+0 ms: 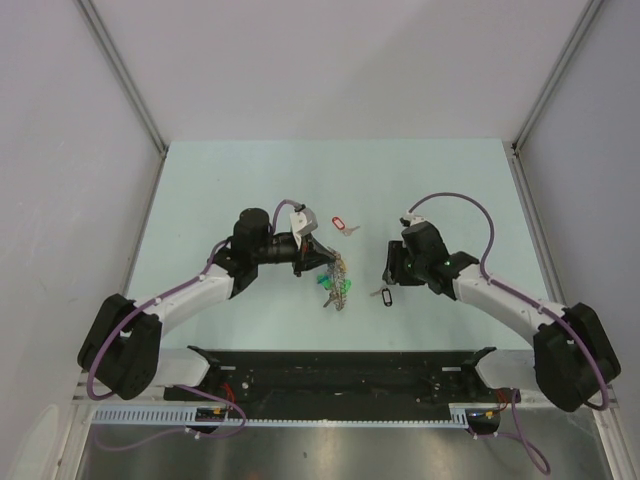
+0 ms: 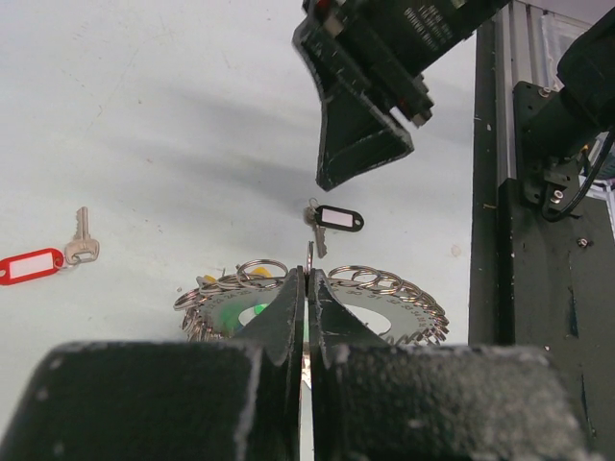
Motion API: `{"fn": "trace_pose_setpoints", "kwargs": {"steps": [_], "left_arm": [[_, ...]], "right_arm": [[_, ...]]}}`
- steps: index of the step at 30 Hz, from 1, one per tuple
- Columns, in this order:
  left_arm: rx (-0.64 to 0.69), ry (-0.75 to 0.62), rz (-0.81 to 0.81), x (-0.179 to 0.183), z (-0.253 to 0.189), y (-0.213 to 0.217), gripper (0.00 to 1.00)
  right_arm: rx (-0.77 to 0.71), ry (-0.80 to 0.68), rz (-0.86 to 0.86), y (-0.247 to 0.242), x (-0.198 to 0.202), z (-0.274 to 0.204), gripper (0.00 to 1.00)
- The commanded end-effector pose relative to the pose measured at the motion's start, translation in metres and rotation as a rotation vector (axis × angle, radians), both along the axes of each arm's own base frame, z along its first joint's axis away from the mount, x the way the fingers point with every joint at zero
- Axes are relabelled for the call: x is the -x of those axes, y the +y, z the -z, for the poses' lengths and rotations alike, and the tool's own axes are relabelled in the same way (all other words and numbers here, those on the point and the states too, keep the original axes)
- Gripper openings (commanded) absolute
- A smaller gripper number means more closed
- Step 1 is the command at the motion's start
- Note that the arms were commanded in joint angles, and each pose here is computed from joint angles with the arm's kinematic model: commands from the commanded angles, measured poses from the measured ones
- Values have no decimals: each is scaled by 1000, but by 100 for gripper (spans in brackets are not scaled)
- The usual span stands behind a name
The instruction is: Put the keys on the keyring
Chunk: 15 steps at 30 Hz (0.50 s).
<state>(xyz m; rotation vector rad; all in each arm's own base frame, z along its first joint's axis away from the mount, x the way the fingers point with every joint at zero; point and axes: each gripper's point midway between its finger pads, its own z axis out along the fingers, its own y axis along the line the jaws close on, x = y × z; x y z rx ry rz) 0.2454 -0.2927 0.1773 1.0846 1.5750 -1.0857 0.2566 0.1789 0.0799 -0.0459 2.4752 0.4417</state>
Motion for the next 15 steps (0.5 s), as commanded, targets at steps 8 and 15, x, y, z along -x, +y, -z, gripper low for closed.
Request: {"fn": "trace_pose_setpoints", "kwargs": {"steps": [8, 15], "left_arm": [[55, -92, 7, -6, -38, -6, 0], [51, -89, 9, -6, -37, -6, 1]], "right_arm": [[-2, 137, -6, 16, -6, 28, 37], [1, 141, -2, 21, -16, 43, 33]]}}
